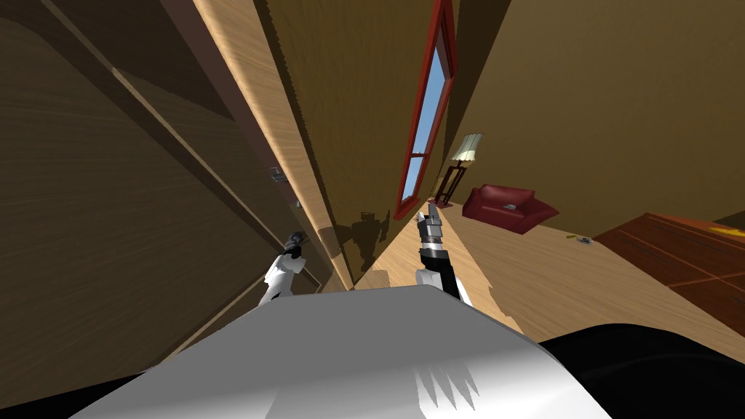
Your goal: Push the door open
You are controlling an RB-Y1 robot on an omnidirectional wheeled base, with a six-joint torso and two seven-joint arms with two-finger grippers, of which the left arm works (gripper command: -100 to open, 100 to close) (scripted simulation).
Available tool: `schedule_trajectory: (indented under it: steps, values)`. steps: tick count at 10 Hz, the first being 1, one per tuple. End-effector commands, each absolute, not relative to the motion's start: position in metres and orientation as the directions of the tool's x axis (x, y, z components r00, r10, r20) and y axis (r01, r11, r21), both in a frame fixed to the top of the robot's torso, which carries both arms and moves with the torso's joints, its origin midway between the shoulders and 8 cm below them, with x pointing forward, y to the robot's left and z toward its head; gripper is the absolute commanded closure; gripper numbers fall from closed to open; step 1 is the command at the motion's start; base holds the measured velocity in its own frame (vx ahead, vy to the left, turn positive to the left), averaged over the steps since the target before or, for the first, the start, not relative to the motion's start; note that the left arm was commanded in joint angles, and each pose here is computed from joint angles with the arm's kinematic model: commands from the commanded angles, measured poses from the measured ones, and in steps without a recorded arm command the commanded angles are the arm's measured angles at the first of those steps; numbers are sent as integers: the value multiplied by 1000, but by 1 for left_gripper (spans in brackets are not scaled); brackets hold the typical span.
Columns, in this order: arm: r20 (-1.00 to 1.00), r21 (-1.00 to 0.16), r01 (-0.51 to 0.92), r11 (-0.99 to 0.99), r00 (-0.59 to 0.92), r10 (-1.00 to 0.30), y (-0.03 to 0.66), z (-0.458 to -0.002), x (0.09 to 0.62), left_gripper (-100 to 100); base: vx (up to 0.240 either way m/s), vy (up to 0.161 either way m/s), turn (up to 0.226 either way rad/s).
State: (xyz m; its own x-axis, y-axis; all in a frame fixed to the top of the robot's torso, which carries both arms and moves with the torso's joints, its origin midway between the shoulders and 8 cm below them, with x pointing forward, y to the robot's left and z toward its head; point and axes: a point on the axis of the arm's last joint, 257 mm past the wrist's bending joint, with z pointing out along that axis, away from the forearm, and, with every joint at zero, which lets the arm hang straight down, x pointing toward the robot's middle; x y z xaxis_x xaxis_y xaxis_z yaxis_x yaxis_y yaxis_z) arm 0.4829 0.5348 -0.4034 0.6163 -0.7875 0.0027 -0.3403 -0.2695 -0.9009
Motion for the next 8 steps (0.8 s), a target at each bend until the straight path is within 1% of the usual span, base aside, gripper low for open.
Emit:
schedule_trajectory:
  steps: [1,4,6,8]
  values:
    - [4,-889,-360,-284,614,-789,526,-419,478,100,3,-4,13]
    - [-5,-886,-366,-286,622,-783,530,-422,473,100,-15,22,-63]
    - [-4,-886,-366,-285,621,-784,529,-421,473,100,2,-3,8]
    - [-10,-883,-372,-287,625,-780,531,-424,470,100,-17,26,-74]
